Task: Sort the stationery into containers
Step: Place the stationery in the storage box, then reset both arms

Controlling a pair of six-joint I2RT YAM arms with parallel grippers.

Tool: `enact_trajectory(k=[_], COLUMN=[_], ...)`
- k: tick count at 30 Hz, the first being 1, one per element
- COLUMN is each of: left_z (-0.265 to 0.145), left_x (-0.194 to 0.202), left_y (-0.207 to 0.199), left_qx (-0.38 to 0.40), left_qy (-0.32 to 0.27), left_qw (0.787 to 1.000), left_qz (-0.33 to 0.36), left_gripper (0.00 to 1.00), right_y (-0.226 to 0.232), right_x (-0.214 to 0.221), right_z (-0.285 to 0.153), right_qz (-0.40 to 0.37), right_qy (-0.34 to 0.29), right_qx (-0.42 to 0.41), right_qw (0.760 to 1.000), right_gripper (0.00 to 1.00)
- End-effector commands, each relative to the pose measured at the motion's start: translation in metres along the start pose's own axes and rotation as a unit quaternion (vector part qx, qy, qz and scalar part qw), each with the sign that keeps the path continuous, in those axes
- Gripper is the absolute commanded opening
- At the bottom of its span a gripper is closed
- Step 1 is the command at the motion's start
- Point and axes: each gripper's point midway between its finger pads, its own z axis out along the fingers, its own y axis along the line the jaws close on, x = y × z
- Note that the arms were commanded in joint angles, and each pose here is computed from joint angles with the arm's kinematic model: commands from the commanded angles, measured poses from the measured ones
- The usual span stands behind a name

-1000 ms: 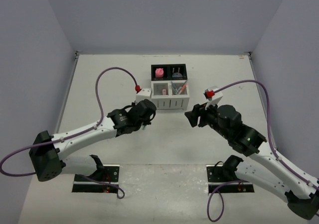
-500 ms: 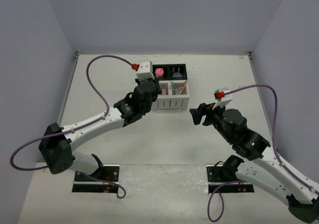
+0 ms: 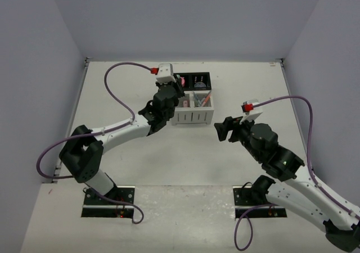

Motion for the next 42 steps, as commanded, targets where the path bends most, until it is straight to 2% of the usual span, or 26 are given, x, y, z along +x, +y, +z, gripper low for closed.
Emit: enact_trajectory(k=[1,10,12,14,16,18,20,23,27,29,32,39,41,42], left_z=[0.016,0.011,0.008,0.003,-0.001,-0.005,-0.011,-0.028,-0.054,-0.073,-0.100,-0.162,-0.170,-0.171], left_x=[0.007,0.052,0.056,0.054,0.056,0.054,0.046,0.019,-0.020,-0.032,-0.040,-0.024,-0.016,-0.006], left_y=[0.005,0.011,0.009,0.007,0.005,0.004,0.006,0.003,0.002,0.009,0.034,0.128,0.143,0.142], left_qx=[0.005,0.028,0.036,0.046,0.055,0.060,0.063,0.073,0.065,0.050,0.018,-0.111,-0.129,-0.110], left_qy=[-0.012,0.019,0.028,0.029,0.033,0.036,0.031,0.012,0.003,0.017,0.050,0.124,0.143,0.160], left_qw=[0.999,0.998,0.997,0.996,0.995,0.995,0.994,0.993,0.996,0.998,0.999,0.986,0.981,0.981], left_qz=[-0.031,-0.050,-0.060,-0.074,-0.075,-0.075,-0.081,-0.090,-0.065,-0.042,-0.014,0.020,0.019,0.019], left_gripper=[0.07,0.18,0.25,0.37,0.59,0.73,0.80,0.87,0.99,1.00,1.00,1.00,1.00,1.00], right_y=[0.002,0.004,0.004,0.003,0.004,0.004,0.005,0.004,0.000,-0.004,-0.009,-0.020,-0.021,-0.023], right_x=[-0.005,-0.001,-0.001,-0.001,-0.001,0.000,0.001,0.002,0.000,-0.003,-0.009,-0.025,-0.036,-0.037], right_z=[0.003,0.006,0.006,0.006,0.006,0.006,0.007,0.008,0.007,0.006,0.002,-0.013,-0.022,-0.027], right_qz=[0.012,0.008,0.008,0.008,0.008,0.007,0.005,0.005,0.009,0.014,0.023,0.042,0.055,0.058], right_qy=[-0.013,-0.001,-0.002,-0.002,-0.002,-0.001,0.003,0.006,-0.003,-0.012,-0.030,-0.039,-0.044,-0.039], right_qx=[0.001,-0.001,0.000,0.000,-0.001,-0.003,-0.005,0.001,0.008,0.018,0.030,0.063,0.067,0.074], right_qw=[1.000,1.000,1.000,1.000,1.000,1.000,1.000,1.000,1.000,1.000,0.999,0.996,0.995,0.995], right_gripper=[0.77,0.77,0.77,0.77,0.77,0.78,0.78,0.78,0.78,0.82,0.99,0.99,0.99,0.99])
